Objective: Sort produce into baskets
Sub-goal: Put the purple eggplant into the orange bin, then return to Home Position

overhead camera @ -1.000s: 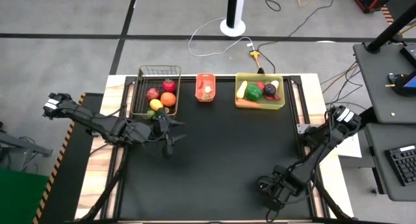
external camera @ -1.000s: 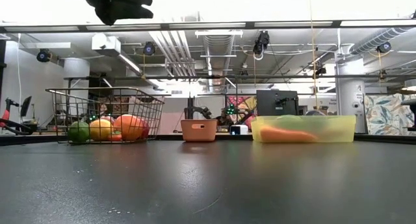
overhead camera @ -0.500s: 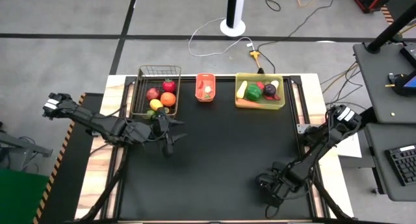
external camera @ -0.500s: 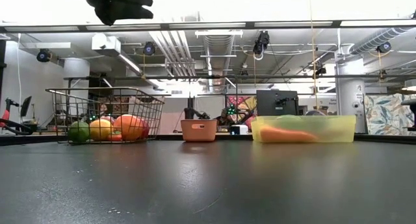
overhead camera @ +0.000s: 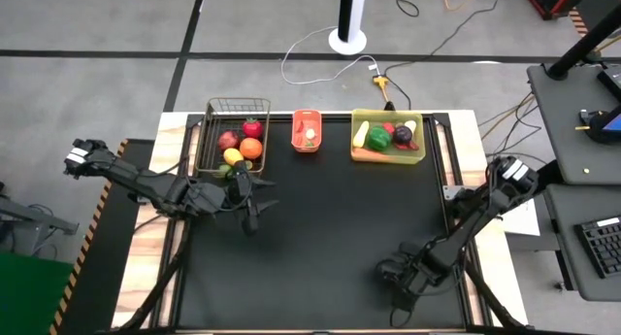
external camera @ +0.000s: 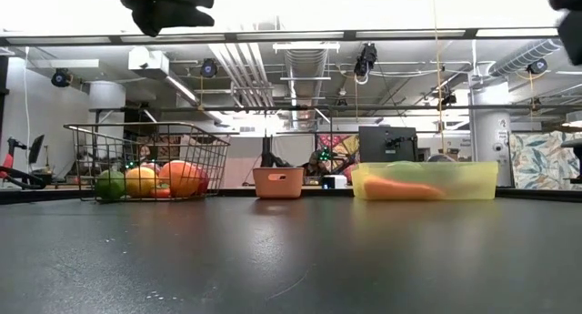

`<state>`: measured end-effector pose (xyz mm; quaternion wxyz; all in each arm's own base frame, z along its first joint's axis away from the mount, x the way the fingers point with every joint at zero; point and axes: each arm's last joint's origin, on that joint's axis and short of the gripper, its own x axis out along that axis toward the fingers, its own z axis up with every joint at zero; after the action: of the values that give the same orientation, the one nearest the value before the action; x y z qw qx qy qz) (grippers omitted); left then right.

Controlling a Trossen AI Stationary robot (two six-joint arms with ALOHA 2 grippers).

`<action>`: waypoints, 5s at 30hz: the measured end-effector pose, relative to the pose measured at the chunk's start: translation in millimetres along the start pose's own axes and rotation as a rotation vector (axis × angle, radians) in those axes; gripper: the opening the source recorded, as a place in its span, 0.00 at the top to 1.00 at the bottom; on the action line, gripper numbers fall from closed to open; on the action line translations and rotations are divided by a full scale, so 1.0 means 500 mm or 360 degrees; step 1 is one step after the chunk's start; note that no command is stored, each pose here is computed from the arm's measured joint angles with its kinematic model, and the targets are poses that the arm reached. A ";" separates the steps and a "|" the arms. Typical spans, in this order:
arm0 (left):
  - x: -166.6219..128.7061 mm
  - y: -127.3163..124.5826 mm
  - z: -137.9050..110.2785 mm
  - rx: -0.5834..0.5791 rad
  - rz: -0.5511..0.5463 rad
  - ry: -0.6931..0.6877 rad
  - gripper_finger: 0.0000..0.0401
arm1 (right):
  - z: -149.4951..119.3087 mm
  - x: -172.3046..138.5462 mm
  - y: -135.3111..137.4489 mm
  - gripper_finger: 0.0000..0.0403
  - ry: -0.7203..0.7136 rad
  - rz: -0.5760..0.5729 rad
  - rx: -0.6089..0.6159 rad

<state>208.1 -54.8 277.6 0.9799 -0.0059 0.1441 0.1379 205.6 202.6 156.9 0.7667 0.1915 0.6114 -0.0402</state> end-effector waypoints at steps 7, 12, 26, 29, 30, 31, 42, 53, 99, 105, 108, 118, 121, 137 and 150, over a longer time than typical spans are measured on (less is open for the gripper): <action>0.002 -0.001 -0.002 -0.0022 0.0001 0.0005 0.49 | 0.091 -0.035 -0.001 0.82 -0.0206 0.0034 -0.0096; 0.009 -0.005 -0.006 -0.0028 0.0020 0.0019 0.49 | 0.188 -0.074 -0.019 0.83 -0.0449 -0.0033 -0.0333; -0.018 0.016 -0.001 -0.0086 0.0112 0.0022 0.49 | 0.396 -0.122 -0.153 0.83 -0.1212 -0.0206 -0.0823; -0.027 0.022 0.001 -0.0106 0.0110 0.0017 0.49 | 0.423 -0.128 -0.195 0.82 -0.1371 -0.0277 -0.0805; -0.030 0.023 0.002 -0.0108 0.0109 0.0014 0.49 | 0.434 -0.131 -0.208 0.82 -0.1445 -0.0299 -0.0797; -0.032 0.024 0.002 -0.0109 0.0109 0.0014 0.49 | 0.444 -0.136 -0.222 0.82 -0.1529 -0.0318 -0.0776; -0.034 0.026 0.002 -0.0090 0.0133 0.0014 0.49 | 0.532 -0.158 -0.435 0.82 -0.1946 -0.0518 -0.0218; -0.033 0.027 -0.001 -0.0057 0.0145 0.0033 0.49 | 0.614 -0.105 -0.594 0.81 -0.1878 -0.0582 0.0199; -0.023 0.020 0.011 -0.0095 0.0122 -0.0066 0.49 | 0.538 -0.172 -0.323 0.62 -0.1740 -0.0152 -0.0642; 0.012 -0.008 0.018 0.0008 -0.0106 -0.0307 0.49 | 0.449 -0.172 -0.274 0.62 -0.1855 -0.0058 -0.0809; 0.027 -0.005 0.011 0.0061 -0.0149 -0.0368 0.49 | 0.407 -0.175 -0.283 0.62 -0.1893 -0.0033 -0.0783; -0.006 0.076 0.012 0.0010 -0.0116 -0.0475 0.49 | 0.274 -0.212 -0.317 0.66 -0.2056 0.0017 -0.0754; -0.032 0.098 -0.004 -0.0005 -0.0079 -0.0526 0.49 | 0.243 -0.223 -0.324 0.67 -0.2102 0.0032 -0.0761; -0.136 0.156 -0.155 -0.0204 -0.0102 -0.0814 0.49 | 0.124 -0.212 -0.366 0.74 -0.2398 0.0070 -0.0779; -0.152 0.167 -0.199 -0.0202 -0.0090 -0.0725 0.49 | 0.021 -0.212 -0.400 0.83 -0.2714 0.0172 -0.0722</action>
<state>87.7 -0.2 205.9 0.9883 -0.0403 -0.0898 0.1169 129.6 -4.1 211.1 0.9821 -0.0318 -0.1853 -0.0107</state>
